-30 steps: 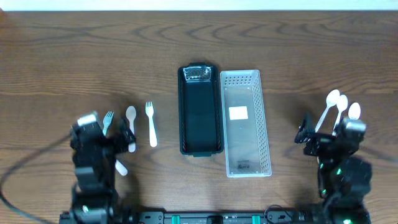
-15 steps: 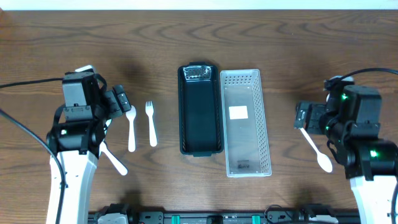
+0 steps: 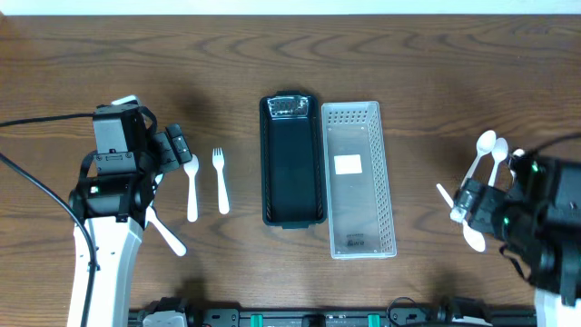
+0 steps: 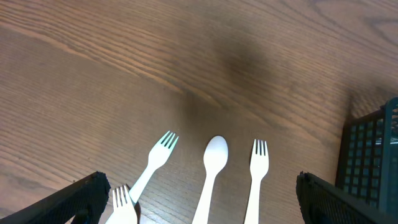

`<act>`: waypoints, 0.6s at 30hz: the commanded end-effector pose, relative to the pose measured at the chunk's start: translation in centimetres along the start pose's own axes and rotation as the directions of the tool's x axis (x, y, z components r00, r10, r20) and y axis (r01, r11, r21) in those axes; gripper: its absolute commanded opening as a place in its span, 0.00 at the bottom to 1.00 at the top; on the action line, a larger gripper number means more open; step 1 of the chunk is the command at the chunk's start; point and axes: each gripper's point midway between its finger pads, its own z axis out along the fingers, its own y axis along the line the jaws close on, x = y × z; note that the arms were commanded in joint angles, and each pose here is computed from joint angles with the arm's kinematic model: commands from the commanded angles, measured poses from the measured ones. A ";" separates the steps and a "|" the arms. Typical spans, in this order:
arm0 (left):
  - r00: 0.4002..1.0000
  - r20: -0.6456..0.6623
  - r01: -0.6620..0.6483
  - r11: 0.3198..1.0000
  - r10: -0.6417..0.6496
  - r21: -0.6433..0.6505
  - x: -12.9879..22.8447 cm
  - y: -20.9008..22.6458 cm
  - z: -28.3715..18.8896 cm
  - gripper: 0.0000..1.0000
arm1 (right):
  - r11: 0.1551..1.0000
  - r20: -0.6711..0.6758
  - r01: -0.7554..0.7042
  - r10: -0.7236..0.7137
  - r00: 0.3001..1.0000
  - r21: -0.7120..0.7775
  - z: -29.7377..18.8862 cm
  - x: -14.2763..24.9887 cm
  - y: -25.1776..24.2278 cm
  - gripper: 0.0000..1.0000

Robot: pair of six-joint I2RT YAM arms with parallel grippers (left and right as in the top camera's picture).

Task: Pack container
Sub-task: 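Lower the right gripper onto a white spoon and close it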

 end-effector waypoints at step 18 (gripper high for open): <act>1.000 0.023 0.018 1.000 -0.018 0.000 -0.9 0.0 -0.4 0.98 | 0.897 -0.407 0.438 -0.423 0.810 -0.059 12.6 3.4 -2.9 0.99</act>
